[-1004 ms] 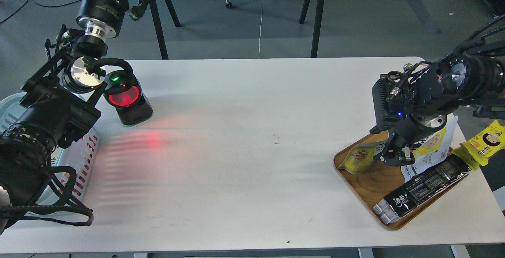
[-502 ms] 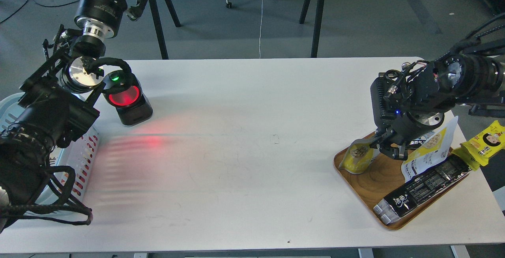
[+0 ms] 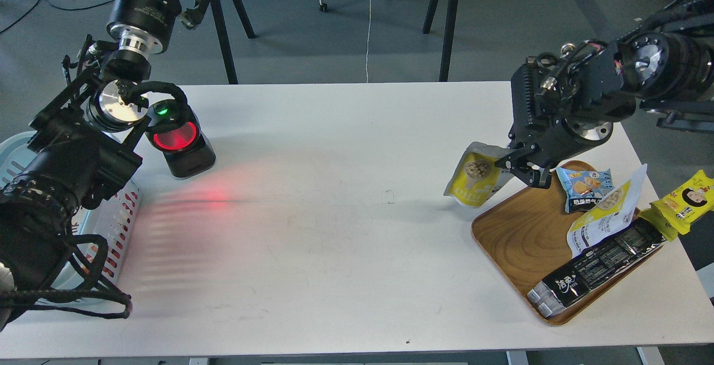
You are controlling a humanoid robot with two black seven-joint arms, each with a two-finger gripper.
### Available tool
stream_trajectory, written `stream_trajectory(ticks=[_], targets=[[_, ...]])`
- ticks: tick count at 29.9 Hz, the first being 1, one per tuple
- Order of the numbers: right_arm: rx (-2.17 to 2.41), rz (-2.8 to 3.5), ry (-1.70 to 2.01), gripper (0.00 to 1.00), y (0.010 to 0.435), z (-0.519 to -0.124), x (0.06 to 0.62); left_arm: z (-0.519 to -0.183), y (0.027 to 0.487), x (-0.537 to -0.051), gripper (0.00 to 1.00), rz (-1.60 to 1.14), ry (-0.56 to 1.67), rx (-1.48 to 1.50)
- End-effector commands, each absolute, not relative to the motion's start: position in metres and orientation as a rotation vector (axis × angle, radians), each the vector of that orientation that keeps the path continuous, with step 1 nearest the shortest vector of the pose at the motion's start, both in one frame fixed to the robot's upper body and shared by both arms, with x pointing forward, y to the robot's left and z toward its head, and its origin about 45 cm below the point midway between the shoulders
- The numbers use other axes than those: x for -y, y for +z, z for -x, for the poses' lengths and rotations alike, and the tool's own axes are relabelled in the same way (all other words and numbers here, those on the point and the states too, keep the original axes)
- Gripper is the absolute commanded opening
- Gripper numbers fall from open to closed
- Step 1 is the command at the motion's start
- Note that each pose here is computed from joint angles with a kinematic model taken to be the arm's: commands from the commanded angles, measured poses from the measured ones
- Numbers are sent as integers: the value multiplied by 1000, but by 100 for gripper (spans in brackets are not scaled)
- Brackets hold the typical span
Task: Scan snack and place in basket
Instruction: 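Lift the yellow pouch and carry it toward the table center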
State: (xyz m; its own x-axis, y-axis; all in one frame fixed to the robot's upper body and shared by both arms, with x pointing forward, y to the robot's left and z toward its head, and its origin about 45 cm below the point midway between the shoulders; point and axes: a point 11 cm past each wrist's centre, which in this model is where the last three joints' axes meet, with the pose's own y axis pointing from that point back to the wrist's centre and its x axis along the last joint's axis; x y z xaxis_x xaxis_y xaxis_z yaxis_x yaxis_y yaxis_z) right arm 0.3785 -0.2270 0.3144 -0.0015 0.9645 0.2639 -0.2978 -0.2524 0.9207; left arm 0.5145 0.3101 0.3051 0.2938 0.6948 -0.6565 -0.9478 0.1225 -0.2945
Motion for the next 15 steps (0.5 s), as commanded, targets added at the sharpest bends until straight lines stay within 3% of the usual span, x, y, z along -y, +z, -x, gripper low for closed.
stream_trajectory(ticks=[1, 15], targets=[[-796, -1199, 1559, 0, 324, -382, 200, -515, 305, -310, 100, 762, 1246, -405], [-785, -1358, 1636, 1, 302, -386, 80, -514, 305, -310, 100, 761, 1245, -404]])
